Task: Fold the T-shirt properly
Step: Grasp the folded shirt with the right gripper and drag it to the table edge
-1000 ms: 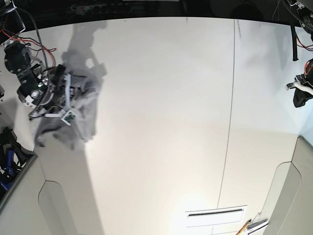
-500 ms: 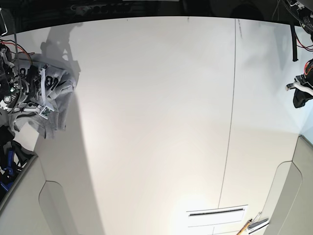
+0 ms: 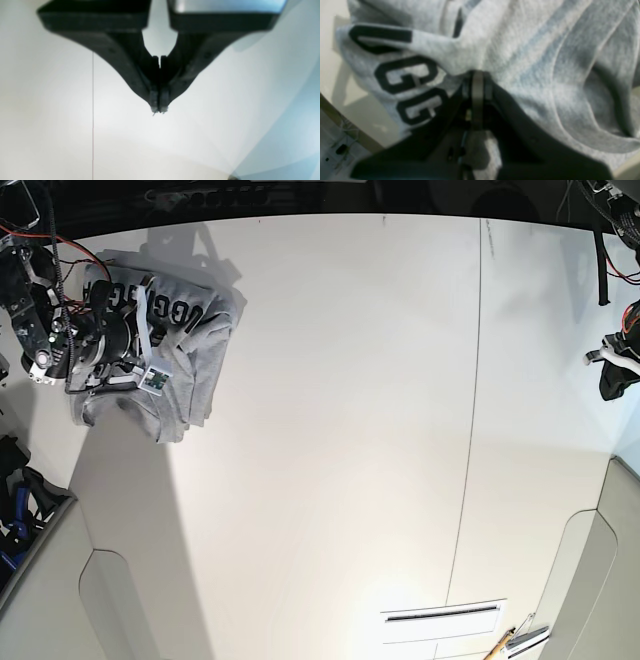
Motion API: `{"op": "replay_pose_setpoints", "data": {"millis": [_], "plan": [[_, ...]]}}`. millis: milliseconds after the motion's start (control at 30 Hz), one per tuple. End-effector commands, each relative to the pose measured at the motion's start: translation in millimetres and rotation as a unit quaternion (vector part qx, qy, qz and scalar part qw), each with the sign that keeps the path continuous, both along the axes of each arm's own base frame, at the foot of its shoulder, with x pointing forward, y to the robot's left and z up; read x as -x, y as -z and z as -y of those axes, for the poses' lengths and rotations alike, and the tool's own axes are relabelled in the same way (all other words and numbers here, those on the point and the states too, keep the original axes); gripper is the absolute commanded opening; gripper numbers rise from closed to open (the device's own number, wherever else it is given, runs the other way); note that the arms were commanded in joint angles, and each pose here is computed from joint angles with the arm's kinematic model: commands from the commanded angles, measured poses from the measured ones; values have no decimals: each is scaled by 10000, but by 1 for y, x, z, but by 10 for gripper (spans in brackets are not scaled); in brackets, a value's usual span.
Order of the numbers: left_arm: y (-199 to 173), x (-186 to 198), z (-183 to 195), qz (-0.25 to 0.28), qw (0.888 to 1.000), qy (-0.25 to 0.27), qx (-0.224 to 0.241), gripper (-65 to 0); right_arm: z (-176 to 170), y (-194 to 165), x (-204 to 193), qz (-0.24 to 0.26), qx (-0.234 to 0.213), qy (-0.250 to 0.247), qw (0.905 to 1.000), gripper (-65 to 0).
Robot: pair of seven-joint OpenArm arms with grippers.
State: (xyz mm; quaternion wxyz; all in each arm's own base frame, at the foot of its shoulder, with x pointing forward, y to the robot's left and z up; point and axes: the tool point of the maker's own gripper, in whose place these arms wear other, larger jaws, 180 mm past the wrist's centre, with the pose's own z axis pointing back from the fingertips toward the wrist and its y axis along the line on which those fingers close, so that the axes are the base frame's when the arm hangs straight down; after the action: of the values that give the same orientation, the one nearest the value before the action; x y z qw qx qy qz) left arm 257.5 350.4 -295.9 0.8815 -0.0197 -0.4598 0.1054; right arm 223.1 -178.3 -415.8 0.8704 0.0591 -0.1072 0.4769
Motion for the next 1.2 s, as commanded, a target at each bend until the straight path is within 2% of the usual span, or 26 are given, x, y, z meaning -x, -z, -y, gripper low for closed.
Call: {"op": "replay_pose_setpoints", "data": {"millis": [0, 100, 267, 467, 600, 733, 967, 1167], "plan": [[-15, -6, -3, 228, 9997, 51, -118, -650, 7, -4, -2, 35, 104, -55, 9999, -650], [-15, -6, -3, 228, 9997, 50, -116, -650, 4, -1, 1, 26, 128, -209, 9997, -650], [-16, -6, -3, 232, 9996, 50, -118, -650, 0, 12, 7, 159, 491, -743, 9959, -650], [-15, -6, -3, 228, 9997, 50, -121, -650, -12, 26, 17, 215, 951, -1626, 9819, -650], [-15, -6, -4, 205, 9997, 41, -147, -650, -3, 24, 11, 327, 1232, -2021, 9710, -650], [-14, -5, -5, 180, 9997, 30, -182, -650, 19, 16, 1, 378, 1517, -2105, 9650, -650], [-14, -5, -5, 185, 9997, 30, -181, -650, 57, 7, 2, 276, 1849, -2027, 9612, -650], [-16, -6, -5, 235, 9995, 24, -189, -650, 64, 3, -3, 355, 1917, -1927, 9617, -650]]}}
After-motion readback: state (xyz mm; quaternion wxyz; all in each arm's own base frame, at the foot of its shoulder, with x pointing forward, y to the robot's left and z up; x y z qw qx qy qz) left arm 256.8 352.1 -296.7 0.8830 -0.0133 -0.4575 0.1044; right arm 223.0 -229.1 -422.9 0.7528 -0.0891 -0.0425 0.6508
